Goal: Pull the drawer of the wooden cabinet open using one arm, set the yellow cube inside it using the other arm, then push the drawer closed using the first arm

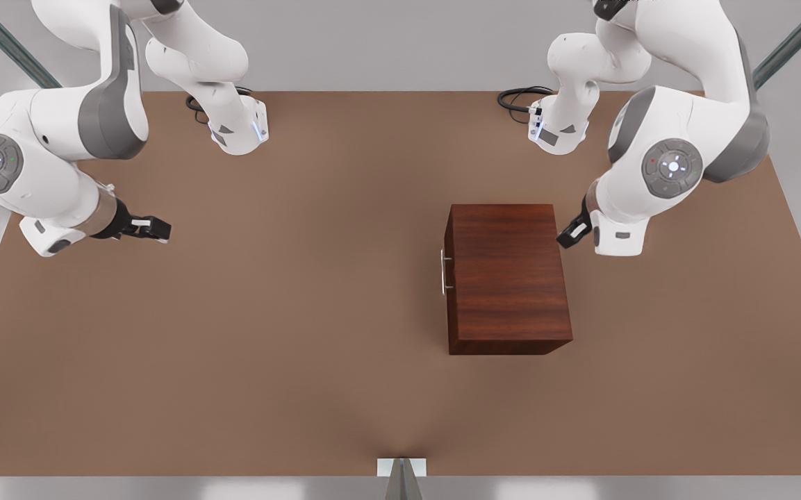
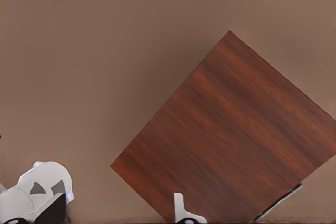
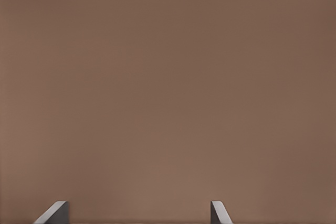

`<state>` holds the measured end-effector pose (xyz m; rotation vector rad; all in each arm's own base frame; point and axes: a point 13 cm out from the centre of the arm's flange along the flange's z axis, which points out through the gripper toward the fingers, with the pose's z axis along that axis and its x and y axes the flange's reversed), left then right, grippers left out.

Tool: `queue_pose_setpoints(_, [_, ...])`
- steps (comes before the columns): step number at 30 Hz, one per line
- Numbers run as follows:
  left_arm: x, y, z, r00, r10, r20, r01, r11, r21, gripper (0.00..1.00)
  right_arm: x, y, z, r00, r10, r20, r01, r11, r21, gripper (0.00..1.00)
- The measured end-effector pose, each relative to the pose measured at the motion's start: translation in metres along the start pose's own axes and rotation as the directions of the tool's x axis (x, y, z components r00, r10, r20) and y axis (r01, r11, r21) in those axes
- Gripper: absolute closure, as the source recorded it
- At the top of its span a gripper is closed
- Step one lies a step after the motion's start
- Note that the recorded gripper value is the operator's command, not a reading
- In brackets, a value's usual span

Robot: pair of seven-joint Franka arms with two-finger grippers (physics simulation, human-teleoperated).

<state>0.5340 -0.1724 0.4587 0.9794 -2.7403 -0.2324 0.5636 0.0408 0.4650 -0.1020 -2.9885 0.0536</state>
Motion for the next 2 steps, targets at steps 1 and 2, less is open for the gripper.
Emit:
queue_pose_setpoints(1, [-0.0002,-0.0004,0.0022,0.999,0.053,-0.005,-0.053,0.999,-0.005,0.00,-0.0005,0.0000,0.0000,1.000,-0.003,0.003,0.003,1.000,-0.001,0.00])
queue_pose_setpoints(2, [-0.0009,-0.0006,0.0044,0.995,0.103,-0.010,-0.103,0.995,-0.010,0.00,-0.0010,0.0004,-0.0002,1.000,-0.006,0.005,0.006,1.000,-0.002,0.00])
